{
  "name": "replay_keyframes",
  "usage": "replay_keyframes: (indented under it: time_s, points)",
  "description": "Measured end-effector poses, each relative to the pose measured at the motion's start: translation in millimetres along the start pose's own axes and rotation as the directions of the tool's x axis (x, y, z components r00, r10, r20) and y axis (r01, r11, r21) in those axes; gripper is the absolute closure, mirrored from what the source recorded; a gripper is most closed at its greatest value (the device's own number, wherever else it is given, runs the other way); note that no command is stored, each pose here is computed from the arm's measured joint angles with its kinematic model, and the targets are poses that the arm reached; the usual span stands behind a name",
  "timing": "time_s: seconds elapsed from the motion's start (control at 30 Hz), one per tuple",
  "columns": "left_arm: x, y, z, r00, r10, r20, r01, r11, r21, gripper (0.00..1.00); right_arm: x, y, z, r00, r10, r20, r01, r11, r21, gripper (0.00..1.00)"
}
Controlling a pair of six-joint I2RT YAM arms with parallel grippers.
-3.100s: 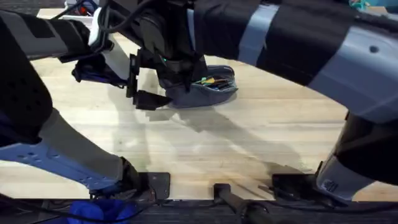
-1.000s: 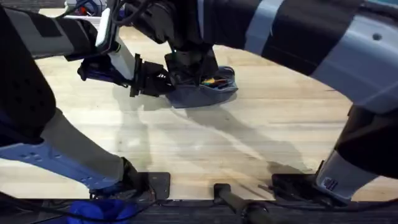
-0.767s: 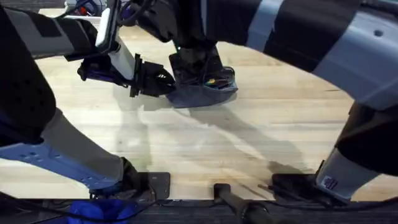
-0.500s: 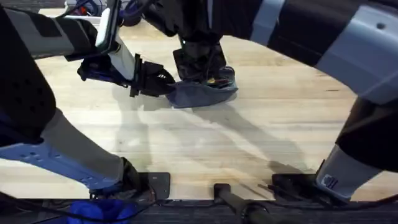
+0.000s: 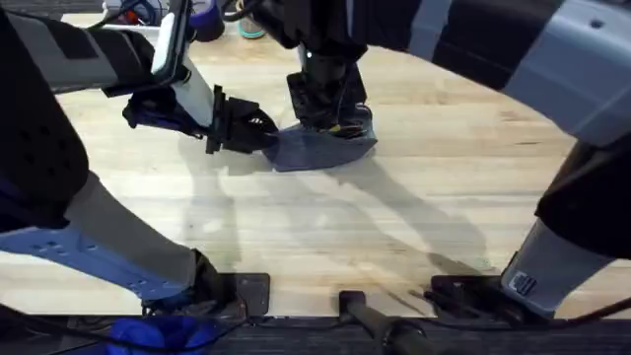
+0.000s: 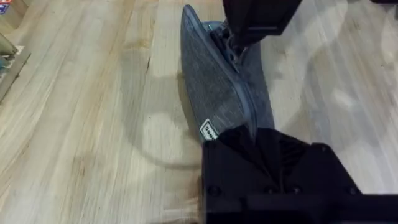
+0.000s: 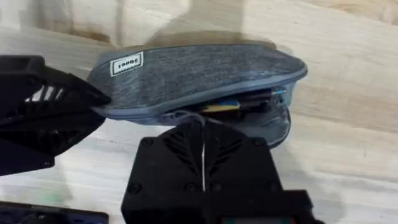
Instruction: Unzip the bag, pick up the pens from the table one at a time and place them inside, then zip the bag closed.
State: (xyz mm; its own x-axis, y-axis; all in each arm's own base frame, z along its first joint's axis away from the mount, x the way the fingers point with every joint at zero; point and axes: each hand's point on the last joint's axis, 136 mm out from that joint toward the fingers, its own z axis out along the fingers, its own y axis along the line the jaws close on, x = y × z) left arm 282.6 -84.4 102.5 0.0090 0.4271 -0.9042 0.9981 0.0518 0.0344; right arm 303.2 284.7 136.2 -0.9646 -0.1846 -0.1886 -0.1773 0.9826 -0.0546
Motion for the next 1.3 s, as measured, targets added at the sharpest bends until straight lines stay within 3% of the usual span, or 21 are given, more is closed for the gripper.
replay_keyframes:
  time_s: [0.63, 0.87, 1.3]
  points:
    - [-0.1, -0.1, 0.2, 1.000, 0.000, 0.000, 0.000, 1.000, 0.001, 0.959, 3.2, -15.6, 17.0, 0.996, 0.030, -0.078, -0.033, 0.999, -0.031, 0.969]
    - [-0.1, -0.1, 0.2, 1.000, 0.000, 0.000, 0.000, 1.000, 0.001, 0.959, 1.4, -37.3, 5.3, 0.995, 0.078, -0.066, -0.081, 0.996, -0.040, 0.969]
    - [-0.1, -0.1, 0.2, 1.000, 0.000, 0.000, 0.000, 1.000, 0.001, 0.959, 1.5, -57.3, 13.7, 0.990, 0.109, -0.094, -0.111, 0.994, -0.020, 0.969]
